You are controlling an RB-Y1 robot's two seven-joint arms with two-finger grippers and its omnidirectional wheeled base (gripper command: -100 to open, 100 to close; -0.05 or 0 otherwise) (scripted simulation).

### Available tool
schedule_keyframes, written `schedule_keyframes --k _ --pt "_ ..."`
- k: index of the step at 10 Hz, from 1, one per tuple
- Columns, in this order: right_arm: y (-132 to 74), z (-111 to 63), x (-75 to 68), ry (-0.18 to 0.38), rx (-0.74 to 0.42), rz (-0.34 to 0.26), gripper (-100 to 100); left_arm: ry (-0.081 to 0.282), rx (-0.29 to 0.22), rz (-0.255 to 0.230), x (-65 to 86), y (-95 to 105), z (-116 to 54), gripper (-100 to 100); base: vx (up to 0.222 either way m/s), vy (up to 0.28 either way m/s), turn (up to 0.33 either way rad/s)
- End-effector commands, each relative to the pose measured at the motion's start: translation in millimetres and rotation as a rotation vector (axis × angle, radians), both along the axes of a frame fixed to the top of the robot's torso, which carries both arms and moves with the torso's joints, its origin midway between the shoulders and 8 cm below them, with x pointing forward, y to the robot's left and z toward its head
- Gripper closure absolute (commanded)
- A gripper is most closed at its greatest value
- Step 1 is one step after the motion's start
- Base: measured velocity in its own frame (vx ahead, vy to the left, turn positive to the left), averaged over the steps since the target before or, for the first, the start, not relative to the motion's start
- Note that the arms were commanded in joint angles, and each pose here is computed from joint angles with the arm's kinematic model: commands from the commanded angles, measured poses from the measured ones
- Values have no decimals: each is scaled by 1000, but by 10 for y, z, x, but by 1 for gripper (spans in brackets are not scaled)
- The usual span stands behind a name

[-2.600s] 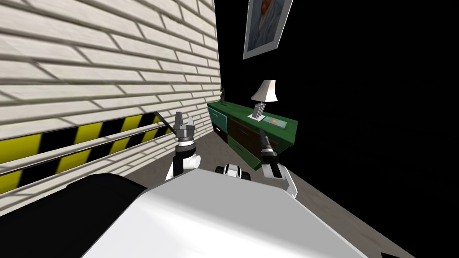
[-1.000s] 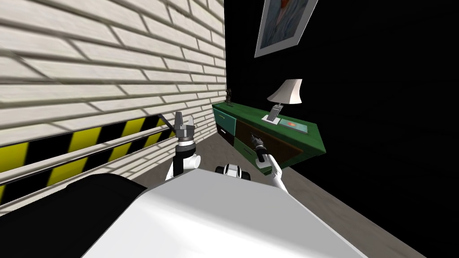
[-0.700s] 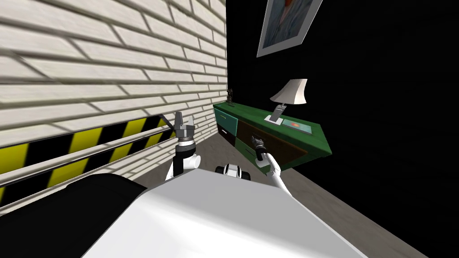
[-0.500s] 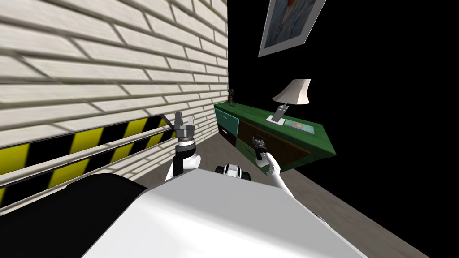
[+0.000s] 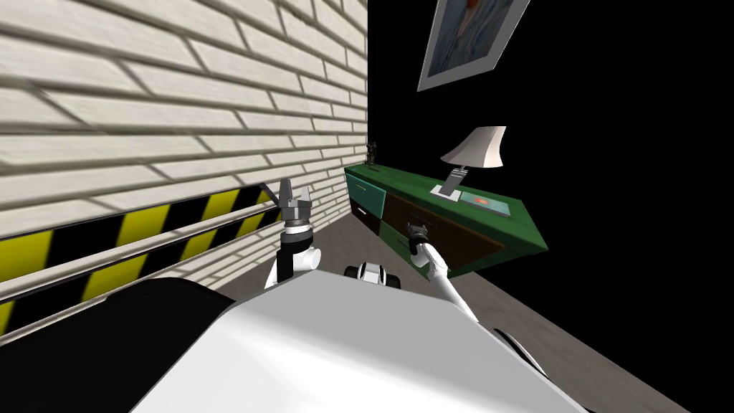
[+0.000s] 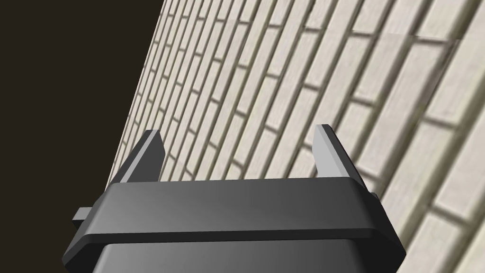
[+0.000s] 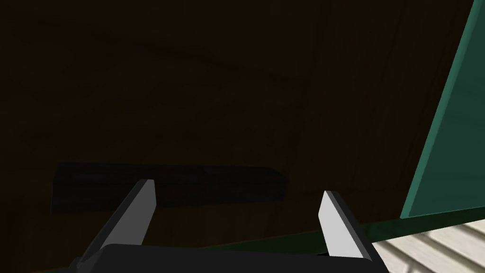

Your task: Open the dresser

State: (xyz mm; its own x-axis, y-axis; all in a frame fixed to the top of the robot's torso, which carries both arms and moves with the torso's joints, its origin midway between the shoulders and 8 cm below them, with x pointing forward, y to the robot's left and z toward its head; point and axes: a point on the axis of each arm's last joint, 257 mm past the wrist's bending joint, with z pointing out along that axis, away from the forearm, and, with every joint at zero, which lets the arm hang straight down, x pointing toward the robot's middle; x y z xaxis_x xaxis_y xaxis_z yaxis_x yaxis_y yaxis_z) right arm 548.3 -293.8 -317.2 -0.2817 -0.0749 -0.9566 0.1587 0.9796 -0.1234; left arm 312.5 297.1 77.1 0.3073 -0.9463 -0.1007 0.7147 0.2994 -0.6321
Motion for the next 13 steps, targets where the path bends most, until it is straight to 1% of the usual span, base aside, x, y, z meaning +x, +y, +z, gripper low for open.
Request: schedule_keyframes --k 1,2,4,5,7,9,12,13 --pt "-299 -77 18 44 -176 -36 -100 0 0 0 0 0 0 0 -10 78 13" --pt "-316 -114 5 52 -178 -38 -100 0 0 0 0 0 0 0 -1 58 1" --pt "-600 -150 0 92 -331 -72 -100 0 0 0 0 0 0 0 2 57 12" --pt "-600 -150 0 92 -331 -72 -100 0 0 0 0 0 0 0 5 51 1" --pt "-856 -136 -9 124 -468 -102 -100 0 0 0 0 0 0 0 -4 50 11" --pt "-1069 -88 -15 147 -584 -129 -100 0 0 0 0 0 0 0 0 69 7" --pt "-1309 10 -20 168 -714 -161 -100 0 0 0 0 0 0 0 6 66 4" --pt "-1409 66 -21 175 -768 -175 -100 0 0 0 0 0 0 0 2 54 4"
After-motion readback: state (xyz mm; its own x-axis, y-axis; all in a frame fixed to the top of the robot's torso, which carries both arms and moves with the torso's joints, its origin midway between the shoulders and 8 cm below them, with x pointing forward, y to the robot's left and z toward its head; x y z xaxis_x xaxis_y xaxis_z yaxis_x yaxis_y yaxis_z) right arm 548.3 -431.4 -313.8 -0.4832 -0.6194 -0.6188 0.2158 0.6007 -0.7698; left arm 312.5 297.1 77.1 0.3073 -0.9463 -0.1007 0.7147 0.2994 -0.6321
